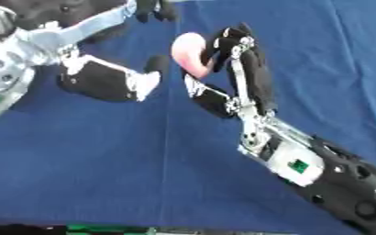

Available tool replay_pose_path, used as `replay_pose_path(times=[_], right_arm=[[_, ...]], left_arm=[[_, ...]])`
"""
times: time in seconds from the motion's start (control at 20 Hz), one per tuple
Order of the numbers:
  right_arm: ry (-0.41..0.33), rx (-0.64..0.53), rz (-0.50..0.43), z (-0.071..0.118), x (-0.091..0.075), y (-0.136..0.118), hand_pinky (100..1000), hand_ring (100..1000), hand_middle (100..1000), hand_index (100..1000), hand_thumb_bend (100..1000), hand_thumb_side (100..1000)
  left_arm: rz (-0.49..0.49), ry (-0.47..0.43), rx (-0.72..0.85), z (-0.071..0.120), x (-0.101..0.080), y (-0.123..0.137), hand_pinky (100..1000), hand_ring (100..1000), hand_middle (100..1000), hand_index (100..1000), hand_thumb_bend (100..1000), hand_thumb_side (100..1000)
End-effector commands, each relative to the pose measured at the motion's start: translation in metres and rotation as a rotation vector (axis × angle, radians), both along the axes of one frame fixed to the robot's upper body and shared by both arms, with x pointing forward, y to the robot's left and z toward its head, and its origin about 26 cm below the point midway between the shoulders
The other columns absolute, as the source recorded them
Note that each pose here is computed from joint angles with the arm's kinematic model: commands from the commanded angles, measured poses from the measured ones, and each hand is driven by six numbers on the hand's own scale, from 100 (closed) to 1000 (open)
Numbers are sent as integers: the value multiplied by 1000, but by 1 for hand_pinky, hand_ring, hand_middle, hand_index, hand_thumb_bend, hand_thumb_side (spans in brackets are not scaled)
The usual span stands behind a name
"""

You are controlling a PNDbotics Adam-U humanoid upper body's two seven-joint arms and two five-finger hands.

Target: Pick up the objects with one hand, pass them to the other hand, and then place them into the box on the other side of the table.

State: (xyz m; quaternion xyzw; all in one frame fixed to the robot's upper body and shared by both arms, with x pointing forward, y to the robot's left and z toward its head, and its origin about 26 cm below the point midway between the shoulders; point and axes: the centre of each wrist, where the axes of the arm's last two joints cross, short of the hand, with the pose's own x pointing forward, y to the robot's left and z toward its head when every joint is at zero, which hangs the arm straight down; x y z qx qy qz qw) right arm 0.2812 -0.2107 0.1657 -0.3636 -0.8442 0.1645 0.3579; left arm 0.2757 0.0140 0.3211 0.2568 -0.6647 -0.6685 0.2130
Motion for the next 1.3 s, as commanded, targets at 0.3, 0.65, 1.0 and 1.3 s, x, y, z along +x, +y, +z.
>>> replay_pose_path(times=[0.3,0.65,1.0,1.3], right_arm=[[-78,21,-138,5,0,2,1000,362,516,405,325,100],[-83,12,-125,4,-1,4,1000,362,516,404,329,100],[-86,8,-115,5,-1,6,1000,362,516,404,333,100],[-88,1,-105,5,-1,7,1000,365,523,404,295,100]], left_arm=[[79,-30,22,-5,16,-5,879,825,796,898,100,606],[106,31,-2,-11,26,-9,883,816,769,868,100,985],[112,72,-20,-14,30,-12,885,808,753,846,100,1000],[121,89,1,-20,35,-14,897,813,754,844,100,1000]])
